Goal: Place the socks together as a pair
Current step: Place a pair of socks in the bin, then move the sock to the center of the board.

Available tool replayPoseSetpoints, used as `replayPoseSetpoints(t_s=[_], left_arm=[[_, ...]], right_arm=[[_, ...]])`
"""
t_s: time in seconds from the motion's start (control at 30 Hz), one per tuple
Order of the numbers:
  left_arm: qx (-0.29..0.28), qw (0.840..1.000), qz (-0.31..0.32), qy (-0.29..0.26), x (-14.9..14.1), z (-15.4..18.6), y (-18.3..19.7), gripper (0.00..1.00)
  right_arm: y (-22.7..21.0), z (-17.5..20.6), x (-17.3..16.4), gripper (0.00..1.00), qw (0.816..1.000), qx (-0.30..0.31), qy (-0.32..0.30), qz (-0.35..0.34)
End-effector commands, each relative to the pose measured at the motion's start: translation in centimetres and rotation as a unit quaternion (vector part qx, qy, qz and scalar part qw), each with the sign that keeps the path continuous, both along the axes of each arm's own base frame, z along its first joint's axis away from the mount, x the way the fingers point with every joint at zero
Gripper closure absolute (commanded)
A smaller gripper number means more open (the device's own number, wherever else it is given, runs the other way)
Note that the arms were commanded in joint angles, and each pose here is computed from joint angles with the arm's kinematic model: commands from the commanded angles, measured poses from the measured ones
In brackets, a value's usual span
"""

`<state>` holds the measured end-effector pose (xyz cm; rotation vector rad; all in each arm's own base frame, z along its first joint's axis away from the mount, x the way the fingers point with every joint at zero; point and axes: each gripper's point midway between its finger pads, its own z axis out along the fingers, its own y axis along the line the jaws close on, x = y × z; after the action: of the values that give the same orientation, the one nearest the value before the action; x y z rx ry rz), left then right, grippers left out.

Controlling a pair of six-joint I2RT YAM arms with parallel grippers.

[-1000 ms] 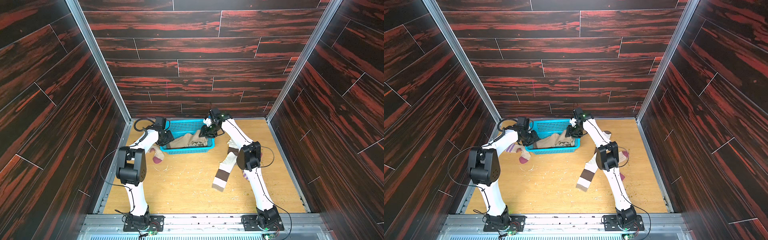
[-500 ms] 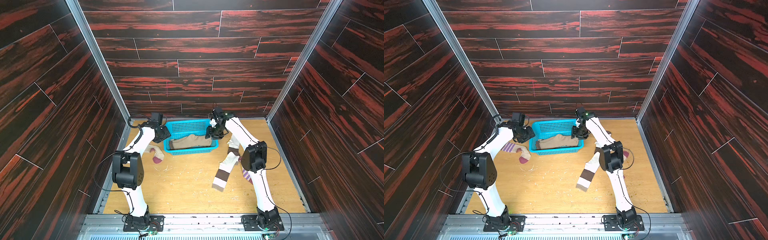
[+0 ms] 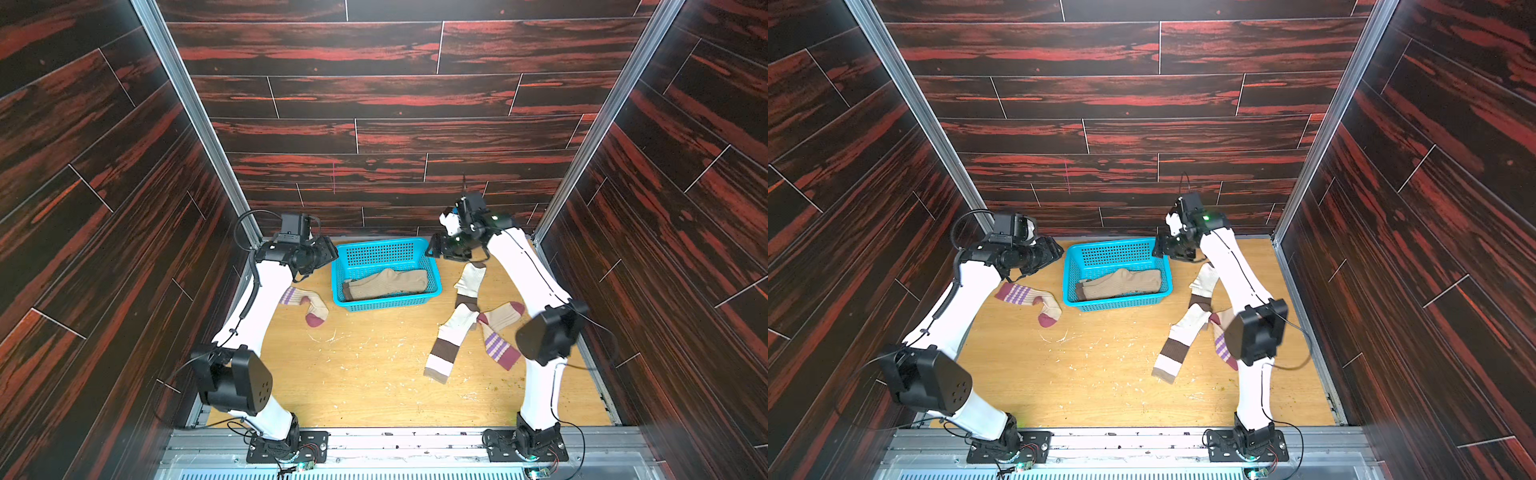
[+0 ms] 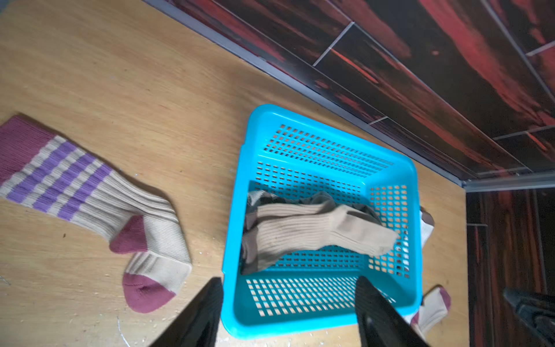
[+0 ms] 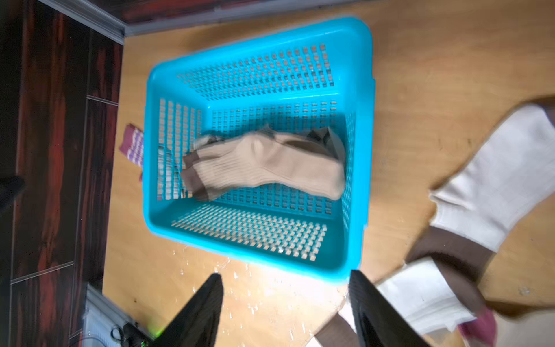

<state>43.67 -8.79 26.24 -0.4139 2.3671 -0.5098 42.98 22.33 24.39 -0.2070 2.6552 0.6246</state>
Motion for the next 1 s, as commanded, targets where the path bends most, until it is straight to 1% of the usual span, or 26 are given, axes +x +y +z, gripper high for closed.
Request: replayPoseSetpoints(t_s=[0.0,0.07,0.13,0.23,0.3,0.33,0.37,0.4,0.47,0.57,0.63,0.7,0.77,0.83,0.9,0.97], left_arm=[[0.052,0.996,-0.071,-0.001,-3.4,0.3,-2.7,0.27],[0.052,0.995,-0.090,0.003,-5.6,0.3,-3.6,0.26],[0.032,0.996,-0.079,-0.003,-7.8,0.1,-3.4,0.26],[-0.005,0.998,-0.060,-0.015,-11.2,-0.4,-3.1,0.26],[-0.011,0.998,-0.062,-0.015,-13.6,-1.0,-3.0,0.26],[-0.010,0.998,-0.064,-0.011,-14.5,-1.5,-3.0,0.26],[-0.008,0.998,-0.065,-0.007,-15.5,-2.1,-2.9,0.26],[-0.008,0.998,-0.064,-0.002,-16.3,-2.8,-2.7,0.26],[0.000,0.998,-0.056,0.012,-17.5,-4.0,-2.1,0.27],[0.011,0.998,-0.057,0.036,-19.1,-5.1,-1.5,0.28],[0.015,0.998,-0.053,0.035,-19.5,-5.1,-1.2,0.28],[0.015,0.998,-0.049,0.032,-19.7,-5.0,-1.0,0.28],[0.015,0.998,-0.046,0.034,-20.0,-5.2,-0.8,0.28],[0.014,0.998,-0.041,0.038,-20.4,-5.5,-0.6,0.28],[0.016,0.999,-0.034,0.037,-20.6,-5.7,-0.3,0.28],[0.018,0.999,-0.030,0.030,-20.7,-5.5,-0.1,0.28]], right_arm=[[-1.4,0.1,-3.9,0.29,0.999,-0.008,0.002,0.031],[-3.2,-1.3,-7.2,0.29,0.999,-0.035,0.029,0.029],[-4.5,-3.3,-11.2,0.29,0.996,-0.041,0.069,0.029],[-4.0,-6.9,-17.6,0.30,0.991,-0.039,0.118,0.050],[-3.2,-10.0,-21.5,0.35,0.985,-0.051,0.152,0.068],[-2.8,-11.4,-22.8,0.39,0.982,-0.053,0.167,0.072],[-2.1,-12.7,-23.8,0.45,0.979,-0.053,0.178,0.078],[-1.6,-14.1,-24.5,0.52,0.977,-0.057,0.188,0.078],[-0.9,-16.3,-24.8,0.66,0.975,-0.063,0.199,0.071],[-0.5,-18.9,-24.1,0.75,0.976,-0.070,0.202,0.053],[0.0,-19.9,-23.5,0.78,0.977,-0.067,0.194,0.049],[0.2,-21.4,-23.5,0.81,0.977,-0.077,0.193,0.049],[-0.2,-23.2,-24.2,0.85,0.972,-0.101,0.208,0.048],[-0.1,-24.5,-24.7,0.87,0.969,-0.120,0.209,0.052],[1.0,-25.2,-25.0,0.87,0.969,-0.121,0.204,0.066],[3.2,-25.4,-25.3,0.87,0.968,-0.123,0.198,0.094]])
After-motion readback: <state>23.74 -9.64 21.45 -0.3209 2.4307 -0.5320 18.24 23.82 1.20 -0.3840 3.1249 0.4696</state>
